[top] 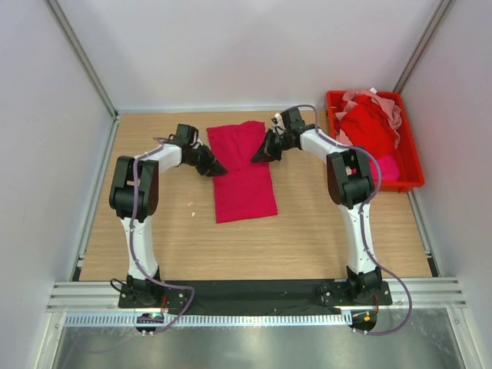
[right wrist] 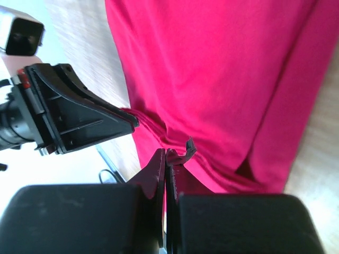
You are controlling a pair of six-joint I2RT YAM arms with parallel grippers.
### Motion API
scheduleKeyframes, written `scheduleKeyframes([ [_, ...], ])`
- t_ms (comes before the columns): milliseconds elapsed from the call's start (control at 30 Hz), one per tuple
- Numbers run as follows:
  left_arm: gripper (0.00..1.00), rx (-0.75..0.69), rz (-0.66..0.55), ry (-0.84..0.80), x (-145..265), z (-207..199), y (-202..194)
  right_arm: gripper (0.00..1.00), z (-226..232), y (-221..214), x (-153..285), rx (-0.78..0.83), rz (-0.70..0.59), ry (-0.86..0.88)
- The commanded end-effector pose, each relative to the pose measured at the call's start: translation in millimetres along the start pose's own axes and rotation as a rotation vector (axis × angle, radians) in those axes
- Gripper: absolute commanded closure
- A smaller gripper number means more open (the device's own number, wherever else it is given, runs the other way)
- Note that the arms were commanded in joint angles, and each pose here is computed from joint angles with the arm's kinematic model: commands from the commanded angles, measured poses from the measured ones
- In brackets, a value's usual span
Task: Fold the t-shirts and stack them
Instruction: Fold the tshirt
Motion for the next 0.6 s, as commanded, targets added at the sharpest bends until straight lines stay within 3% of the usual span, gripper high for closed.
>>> scheduleKeyframes([
  [0, 0.82, -0.023, -0.013, -0.07, 3.6, -14.0, 15.6, 0.99, -1.4, 15.6, -1.3, -0.033, -0.031, 0.085],
  [100, 0.82, -0.016, 0.009, -0.044, -11.4, 0.8, 16.0, 0.99, -30.8, 16.9, -7.9, -0.111, -0.027, 0.081],
  [367, 0.82, -0.041, 0.002, -0.004, -19.1, 11.3, 26.7, 0.99, -56.4, 31.0, -9.0, -0.136, -0.053, 0.086],
  [567, 0.78, -0.08, -0.032, -0.027, 9.0, -15.5, 27.4, 0.99, -27.9, 41.0, 28.8, -0.067, -0.081, 0.037],
])
Point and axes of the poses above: each gripper's point midway between its finger pads, its own x axis back along the fingers, its own z axis along the line the jaws close on, y = z × x, the point moved 1 cm from there along x, back along the fingers, and after that the axes turned 2 degrees about -x, right-handed, at the moved point
